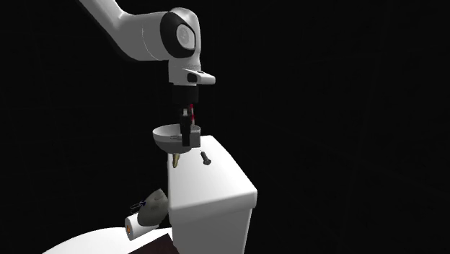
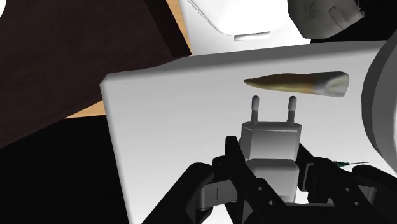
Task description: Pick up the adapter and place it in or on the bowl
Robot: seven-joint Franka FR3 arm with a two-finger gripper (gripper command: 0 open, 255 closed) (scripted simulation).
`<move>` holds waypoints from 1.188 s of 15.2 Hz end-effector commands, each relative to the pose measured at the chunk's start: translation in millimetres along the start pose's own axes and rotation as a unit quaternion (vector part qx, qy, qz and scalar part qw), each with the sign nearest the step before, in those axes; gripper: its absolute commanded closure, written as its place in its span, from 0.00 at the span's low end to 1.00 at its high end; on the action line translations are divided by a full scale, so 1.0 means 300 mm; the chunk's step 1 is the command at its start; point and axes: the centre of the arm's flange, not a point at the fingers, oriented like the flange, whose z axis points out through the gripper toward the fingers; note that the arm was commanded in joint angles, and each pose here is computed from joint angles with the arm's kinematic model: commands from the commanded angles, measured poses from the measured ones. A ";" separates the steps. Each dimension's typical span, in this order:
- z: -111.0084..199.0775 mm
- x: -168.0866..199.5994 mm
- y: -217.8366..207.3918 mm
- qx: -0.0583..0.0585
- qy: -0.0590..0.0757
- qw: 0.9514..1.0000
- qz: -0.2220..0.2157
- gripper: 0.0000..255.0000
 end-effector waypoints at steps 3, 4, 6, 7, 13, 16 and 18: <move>-0.071 -0.001 0.000 0.000 0.000 1.000 0.000 1.00; -0.089 -0.002 0.000 0.000 0.000 1.000 0.000 1.00; -0.124 -0.003 0.000 0.000 0.000 1.000 0.000 1.00; -0.142 -0.004 0.001 0.000 0.000 1.000 0.000 1.00; -0.247 -0.008 0.003 0.000 0.000 1.000 0.000 1.00; -0.263 -0.026 -0.083 0.000 0.000 1.000 0.000 1.00; -0.265 -0.044 -0.170 0.000 0.000 1.000 0.000 1.00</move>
